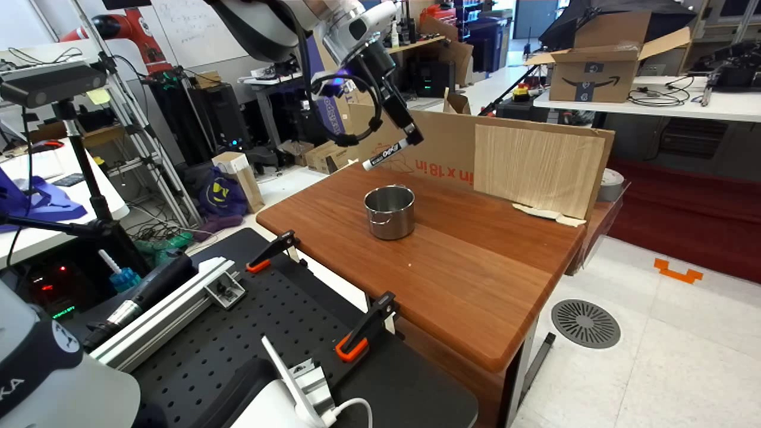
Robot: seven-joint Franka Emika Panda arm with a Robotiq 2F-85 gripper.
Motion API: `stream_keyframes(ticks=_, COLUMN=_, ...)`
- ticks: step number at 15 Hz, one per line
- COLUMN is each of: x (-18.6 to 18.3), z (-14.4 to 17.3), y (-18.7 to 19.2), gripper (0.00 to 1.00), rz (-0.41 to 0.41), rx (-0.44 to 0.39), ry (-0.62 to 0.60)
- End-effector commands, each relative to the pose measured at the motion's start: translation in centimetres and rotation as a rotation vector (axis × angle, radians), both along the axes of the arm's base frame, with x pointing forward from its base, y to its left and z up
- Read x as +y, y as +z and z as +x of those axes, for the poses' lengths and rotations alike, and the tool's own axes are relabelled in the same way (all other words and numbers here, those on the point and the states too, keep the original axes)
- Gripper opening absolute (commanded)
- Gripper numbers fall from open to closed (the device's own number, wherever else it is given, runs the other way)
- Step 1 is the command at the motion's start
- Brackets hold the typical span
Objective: Pick up the black marker from the table and place it in the pot
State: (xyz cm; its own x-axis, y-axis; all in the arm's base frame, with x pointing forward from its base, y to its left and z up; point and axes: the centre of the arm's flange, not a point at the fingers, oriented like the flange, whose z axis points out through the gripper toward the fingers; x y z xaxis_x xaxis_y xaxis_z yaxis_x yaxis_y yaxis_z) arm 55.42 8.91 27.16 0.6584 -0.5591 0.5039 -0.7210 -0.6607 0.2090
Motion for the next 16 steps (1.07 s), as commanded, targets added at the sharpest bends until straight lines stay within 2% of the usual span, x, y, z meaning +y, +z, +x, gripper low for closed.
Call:
stream_keyframes(ticks=1, x=-1.2, z=-1.6, y=-1.1, gripper=0.06, rz=-0.046, rx=-0.064, ry=-0.059)
stream_keyframes(ticks=6, x=-2.2, z=-2.2, y=-3.0, gripper=0.06, rz=-0.091, rx=-0.094, ry=-0.11)
stream_keyframes(ticks=16, x=-1.8, z=-2.5, y=-6.9, gripper=0.06, rz=-0.107, rx=-0.039, ry=-0.122)
